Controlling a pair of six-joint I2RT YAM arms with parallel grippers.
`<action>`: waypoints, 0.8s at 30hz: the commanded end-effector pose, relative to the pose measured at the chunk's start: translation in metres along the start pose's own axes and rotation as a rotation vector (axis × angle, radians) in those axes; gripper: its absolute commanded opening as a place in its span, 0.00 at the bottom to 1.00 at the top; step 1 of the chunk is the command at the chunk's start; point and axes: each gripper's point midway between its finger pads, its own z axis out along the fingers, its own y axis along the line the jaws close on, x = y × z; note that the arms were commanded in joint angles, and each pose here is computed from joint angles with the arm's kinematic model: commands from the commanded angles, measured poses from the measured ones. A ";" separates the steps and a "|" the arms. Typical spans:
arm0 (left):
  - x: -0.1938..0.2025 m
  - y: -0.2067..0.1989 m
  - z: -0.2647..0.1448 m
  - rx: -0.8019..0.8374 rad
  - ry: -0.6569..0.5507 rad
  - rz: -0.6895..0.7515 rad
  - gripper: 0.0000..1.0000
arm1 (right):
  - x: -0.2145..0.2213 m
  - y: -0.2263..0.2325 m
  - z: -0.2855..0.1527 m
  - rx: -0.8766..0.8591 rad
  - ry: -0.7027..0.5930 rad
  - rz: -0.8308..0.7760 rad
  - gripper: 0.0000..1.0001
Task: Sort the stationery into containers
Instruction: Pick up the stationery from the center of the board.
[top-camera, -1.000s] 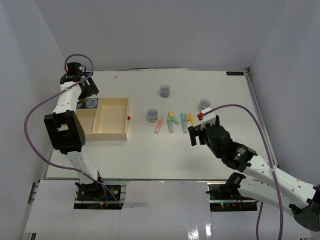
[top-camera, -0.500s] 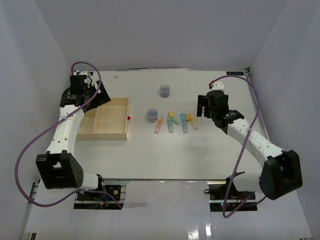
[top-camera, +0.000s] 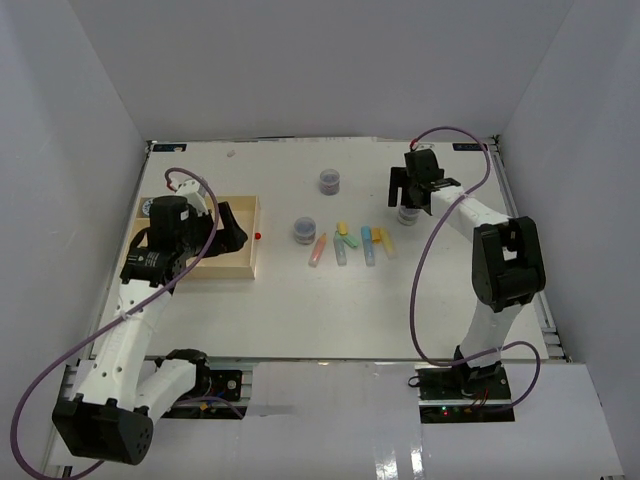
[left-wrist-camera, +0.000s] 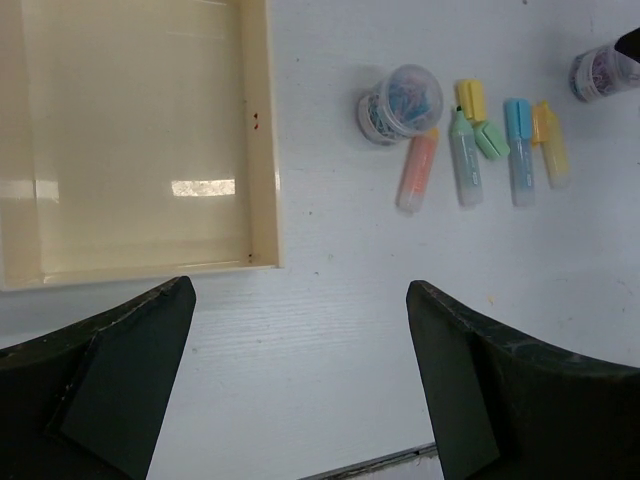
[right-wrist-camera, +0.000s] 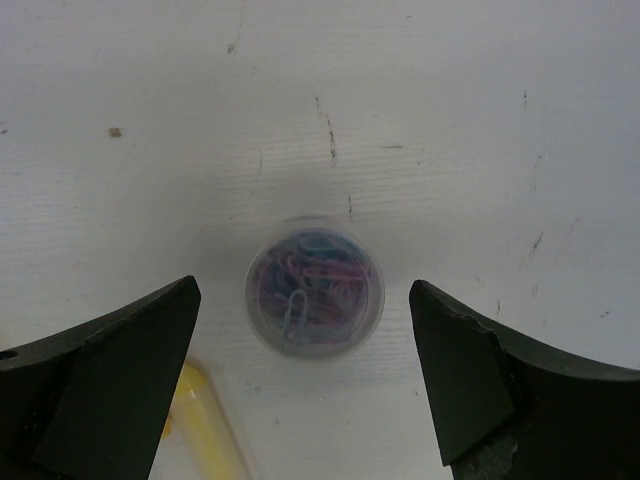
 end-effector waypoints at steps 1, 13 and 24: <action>0.011 -0.003 -0.004 0.029 0.016 0.007 0.98 | -0.021 0.005 0.015 -0.027 -0.039 0.004 0.92; 0.015 -0.003 0.003 0.033 0.049 -0.014 0.98 | 0.008 -0.001 0.036 -0.005 0.018 -0.049 0.63; 0.007 -0.011 0.000 0.055 0.060 -0.022 0.98 | 0.010 0.038 -0.035 -0.191 -0.086 -0.201 0.41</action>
